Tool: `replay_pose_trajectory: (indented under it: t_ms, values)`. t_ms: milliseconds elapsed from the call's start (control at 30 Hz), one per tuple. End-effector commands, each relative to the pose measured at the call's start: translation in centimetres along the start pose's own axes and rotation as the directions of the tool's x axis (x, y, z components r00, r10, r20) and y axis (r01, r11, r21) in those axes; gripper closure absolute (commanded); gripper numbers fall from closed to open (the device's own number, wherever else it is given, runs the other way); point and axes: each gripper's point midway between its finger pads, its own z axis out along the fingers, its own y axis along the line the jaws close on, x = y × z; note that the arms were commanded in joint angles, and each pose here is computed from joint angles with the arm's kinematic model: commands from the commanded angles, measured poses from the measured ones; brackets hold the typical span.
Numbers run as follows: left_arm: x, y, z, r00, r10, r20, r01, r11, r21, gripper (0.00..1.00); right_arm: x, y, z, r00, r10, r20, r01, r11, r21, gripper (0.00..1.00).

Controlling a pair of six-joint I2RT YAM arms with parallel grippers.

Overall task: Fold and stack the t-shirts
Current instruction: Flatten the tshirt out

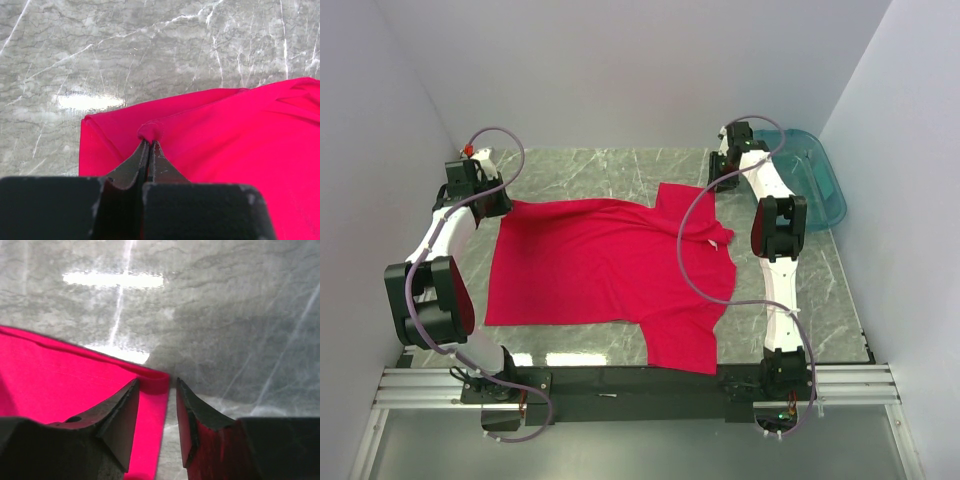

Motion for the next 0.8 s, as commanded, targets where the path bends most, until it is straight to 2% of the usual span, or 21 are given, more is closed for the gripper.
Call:
replay_pose_trajectory:
  t_ms: [0, 200, 333, 367, 433, 600, 767]
  values:
    - [-1.6, -0.7, -0.8, 0.999, 0.014, 0.052, -0.015, 1.000, 0.020, 1.00, 0.7, 0.1, 0.3, 0.999, -0.005, -0.038, 0.004, 0.999, -0.039, 0.58]
    - [-1.7, -0.8, -0.9, 0.999, 0.015, 0.052, -0.017, 1.000, 0.020, 1.00, 0.7, 0.1, 0.3, 0.999, -0.002, -0.038, 0.001, 0.999, -0.041, 0.62]
    - [-1.8, -0.8, -0.9, 0.998, 0.016, 0.055, -0.017, 1.000, 0.019, 1.00, 0.5, 0.3, 0.1, 1.000, -0.005, -0.030, 0.004, 0.999, -0.050, 0.94]
    - [-1.8, -0.8, -0.9, 0.998, 0.017, 0.056, -0.018, 1.000, 0.019, 1.00, 0.5, 0.2, 0.1, 1.000, -0.004, -0.031, 0.002, 0.999, -0.053, 0.97]
    - [-1.7, -0.7, -0.9, 0.999, 0.015, 0.052, -0.016, 1.000, 0.018, 1.00, 0.5, 0.3, 0.1, 1.000, -0.006, -0.029, 0.004, 0.998, -0.058, 1.00]
    - [-2.0, -0.7, -0.8, 0.998, 0.020, 0.057, -0.021, 1.000, 0.014, 1.00, -0.9, 0.8, -1.4, 1.000, -0.018, 0.018, 0.020, 0.996, -0.083, 1.00]
    - [-4.2, -0.8, -1.2, 0.994, 0.020, 0.111, -0.021, 1.000, 0.007, 1.00, -4.0, 3.2, -6.9, 0.983, -0.095, 0.159, 0.118, 0.982, -0.149, 1.00]
